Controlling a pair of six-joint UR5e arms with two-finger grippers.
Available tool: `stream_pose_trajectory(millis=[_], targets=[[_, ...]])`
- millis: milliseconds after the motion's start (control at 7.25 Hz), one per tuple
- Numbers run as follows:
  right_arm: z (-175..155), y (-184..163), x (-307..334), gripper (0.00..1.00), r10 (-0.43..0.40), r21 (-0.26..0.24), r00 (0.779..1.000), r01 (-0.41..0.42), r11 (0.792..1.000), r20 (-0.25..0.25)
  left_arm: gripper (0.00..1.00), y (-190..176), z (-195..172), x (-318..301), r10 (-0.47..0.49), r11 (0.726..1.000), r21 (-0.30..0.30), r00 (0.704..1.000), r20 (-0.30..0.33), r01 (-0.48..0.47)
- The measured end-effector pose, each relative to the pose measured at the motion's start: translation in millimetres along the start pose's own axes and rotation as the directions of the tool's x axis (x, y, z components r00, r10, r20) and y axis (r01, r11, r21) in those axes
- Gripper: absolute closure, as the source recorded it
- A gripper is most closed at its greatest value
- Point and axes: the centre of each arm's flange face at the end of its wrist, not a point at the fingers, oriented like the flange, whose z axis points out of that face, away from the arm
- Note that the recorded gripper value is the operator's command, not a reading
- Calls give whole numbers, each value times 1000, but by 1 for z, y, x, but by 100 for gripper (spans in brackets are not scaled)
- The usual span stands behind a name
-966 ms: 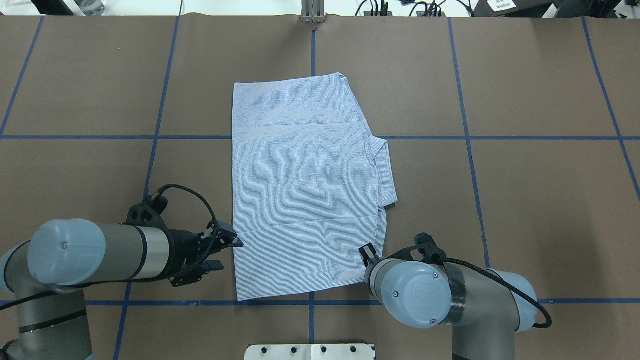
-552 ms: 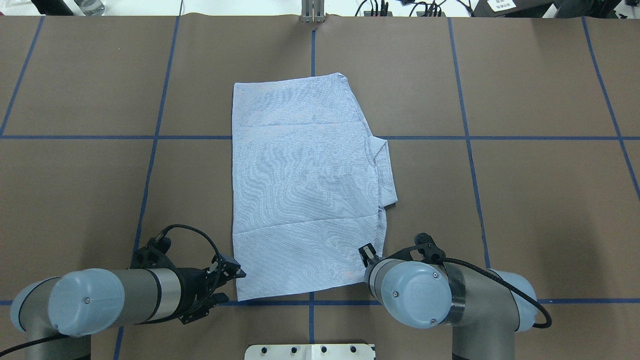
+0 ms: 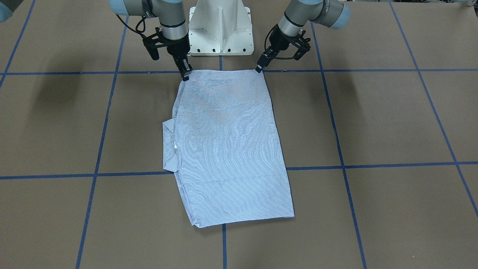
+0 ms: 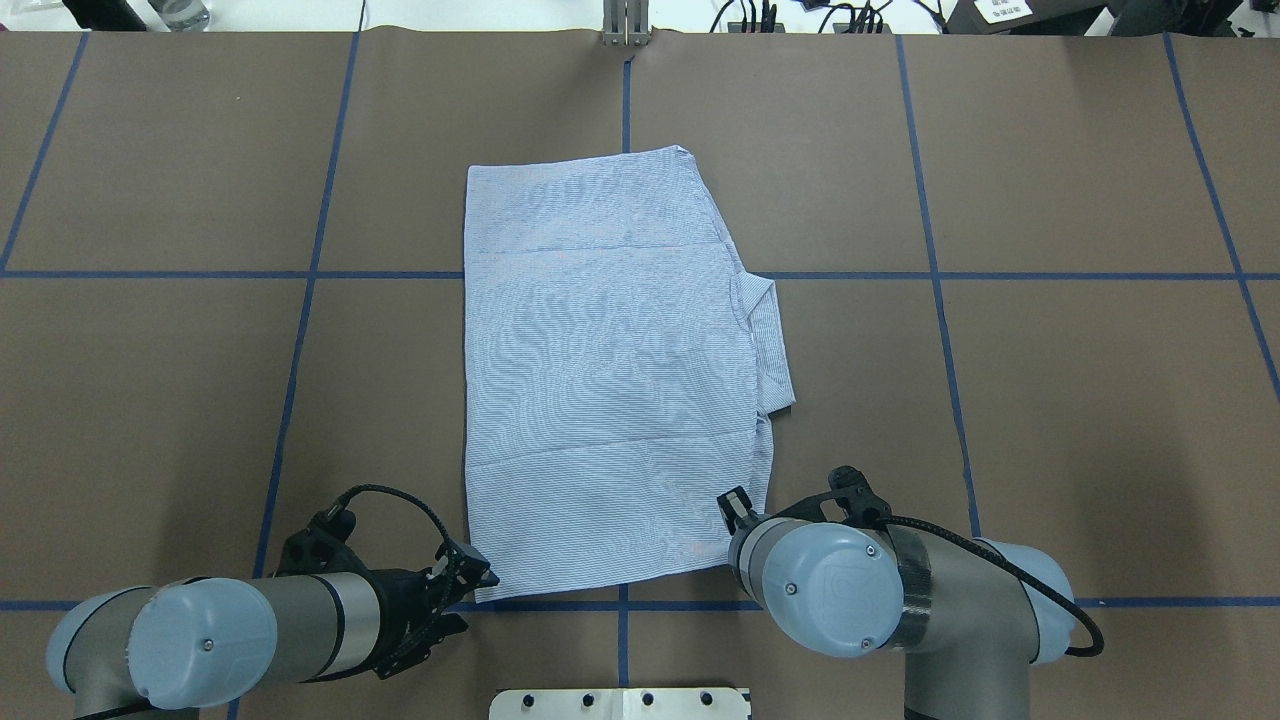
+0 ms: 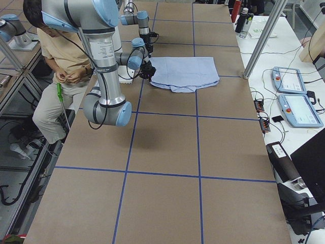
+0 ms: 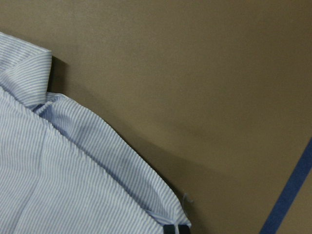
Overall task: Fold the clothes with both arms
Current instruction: 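Move the left gripper to the other near corner and grasp both corners, then lift both near corners and fold them over toward the far edge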
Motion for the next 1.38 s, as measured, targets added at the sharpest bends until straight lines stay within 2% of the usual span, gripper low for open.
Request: stream_pose_trajectory(millis=[138,276,414,966,1241,1379], targets=[[0,0,0,100,0,0,1000,0,1000,-1,49,2,4,1,-1,1000,0,1000,1,1],[1,0,0,100,0,1,1000,0,1000,-2,71,3,9,2,-2,1000,1,1000,2,2],[1,-1,1,100,0,2,1000,0,1000,-2,100,4,11,3,-5,1000,2,1000,2,5],[0,-2,1,100,0,1,1000,0,1000,-4,100,7,3,9,-22,1000,-10,1000,-14,22],[-13,-2,0,100,3,-17,1000,-3,1000,11,100,18,-36,25,-27,998,-58,997,-67,23],[-33,-5,-6,100,12,-40,999,-11,999,34,100,24,-62,34,-28,996,-85,995,-96,20]])
